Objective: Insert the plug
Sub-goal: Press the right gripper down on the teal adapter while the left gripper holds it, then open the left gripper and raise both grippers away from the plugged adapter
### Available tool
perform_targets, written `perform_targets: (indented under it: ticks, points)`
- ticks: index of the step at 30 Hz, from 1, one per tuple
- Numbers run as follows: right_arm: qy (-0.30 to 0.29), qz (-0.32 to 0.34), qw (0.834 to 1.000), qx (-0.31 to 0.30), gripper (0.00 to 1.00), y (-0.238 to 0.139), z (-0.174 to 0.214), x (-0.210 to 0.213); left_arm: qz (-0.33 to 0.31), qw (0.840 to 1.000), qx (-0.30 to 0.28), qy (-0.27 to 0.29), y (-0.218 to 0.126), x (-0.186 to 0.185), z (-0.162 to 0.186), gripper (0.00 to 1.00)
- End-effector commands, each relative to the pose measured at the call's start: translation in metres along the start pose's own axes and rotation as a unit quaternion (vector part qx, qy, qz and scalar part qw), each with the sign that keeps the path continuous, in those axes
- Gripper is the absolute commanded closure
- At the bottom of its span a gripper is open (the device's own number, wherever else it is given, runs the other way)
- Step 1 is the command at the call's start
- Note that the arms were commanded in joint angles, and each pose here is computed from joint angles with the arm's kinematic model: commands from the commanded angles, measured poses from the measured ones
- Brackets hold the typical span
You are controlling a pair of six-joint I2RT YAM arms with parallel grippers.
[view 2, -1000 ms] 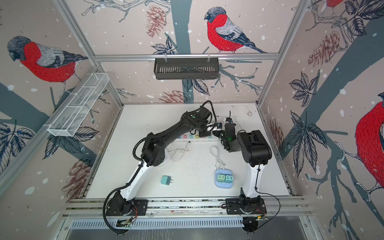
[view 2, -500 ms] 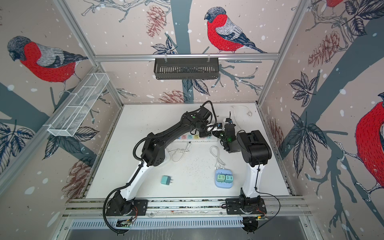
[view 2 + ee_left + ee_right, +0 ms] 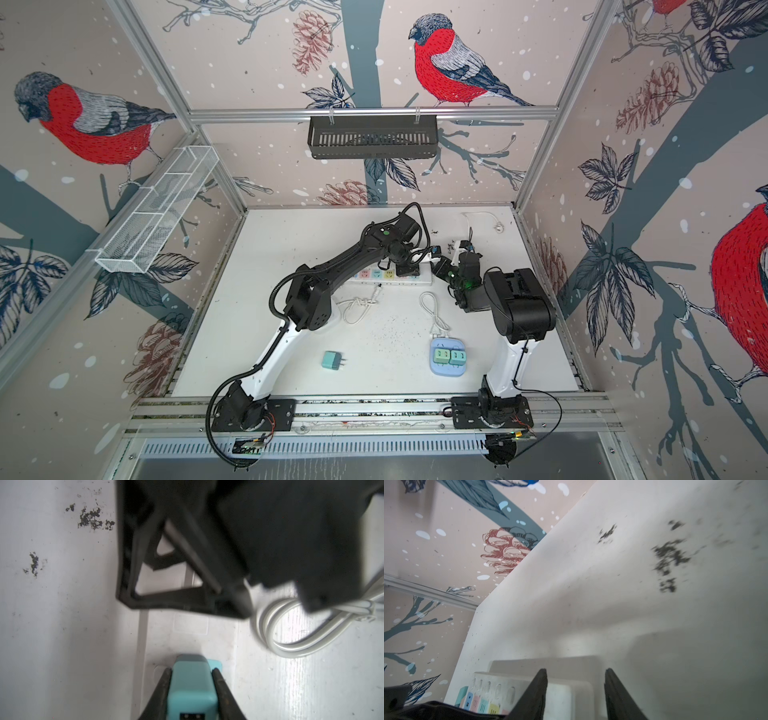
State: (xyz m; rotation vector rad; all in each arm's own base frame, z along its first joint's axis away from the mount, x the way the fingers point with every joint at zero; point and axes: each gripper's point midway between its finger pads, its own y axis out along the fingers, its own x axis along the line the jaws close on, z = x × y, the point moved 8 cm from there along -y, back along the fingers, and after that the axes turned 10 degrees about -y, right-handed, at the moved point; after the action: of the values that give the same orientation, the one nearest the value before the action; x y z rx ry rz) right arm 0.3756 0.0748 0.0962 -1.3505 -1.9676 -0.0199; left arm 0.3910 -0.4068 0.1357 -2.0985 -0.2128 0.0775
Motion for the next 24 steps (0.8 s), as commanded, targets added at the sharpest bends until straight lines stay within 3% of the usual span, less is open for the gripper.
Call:
perform_targets:
  ticks: [1, 3, 7, 9, 10, 11, 18, 21, 24]
  points:
    - [-0.007, 0.000, 1.000, -0.020, 0.52, -0.011, -0.015, 0.000, 0.022, 0.999, 0.041, -0.013, 0.012, 0.001, 0.023, 1.00]
    - [-0.011, 0.013, 1.000, -0.023, 0.50, -0.016, -0.022, -0.004, 0.014, 0.999, 0.038, -0.014, 0.013, 0.004, 0.022, 0.97]
    - [-0.021, 0.034, 0.999, -0.034, 0.46, -0.025, -0.034, -0.005, 0.010, 1.000, 0.013, -0.017, 0.003, 0.003, 0.011, 0.57]
    - [-0.025, 0.045, 0.998, -0.039, 0.45, -0.029, -0.039, -0.005, 0.010, 1.000, -0.006, -0.011, -0.009, 0.001, 0.002, 0.47]
    - [-0.027, 0.048, 0.998, -0.043, 0.44, -0.032, -0.042, -0.003, 0.008, 1.000, -0.016, -0.007, -0.017, 0.001, -0.002, 0.31]
    - [-0.029, 0.050, 0.997, -0.048, 0.43, -0.036, -0.045, -0.002, 0.008, 1.000, -0.027, -0.003, -0.025, -0.001, -0.007, 0.02]
    - [-0.054, 0.087, 0.990, -0.094, 0.31, -0.075, -0.064, 0.015, 0.002, 0.996, -0.088, 0.004, -0.099, -0.015, -0.035, 0.01]
    - [-0.068, 0.105, 0.983, -0.134, 0.26, -0.104, -0.070, 0.030, 0.018, 0.993, -0.112, -0.020, -0.136, -0.032, -0.034, 0.01]
    - [-0.084, 0.079, 0.980, -0.159, 0.24, -0.133, -0.072, 0.053, -0.035, 0.983, -0.168, -0.066, -0.167, -0.044, -0.021, 0.01]
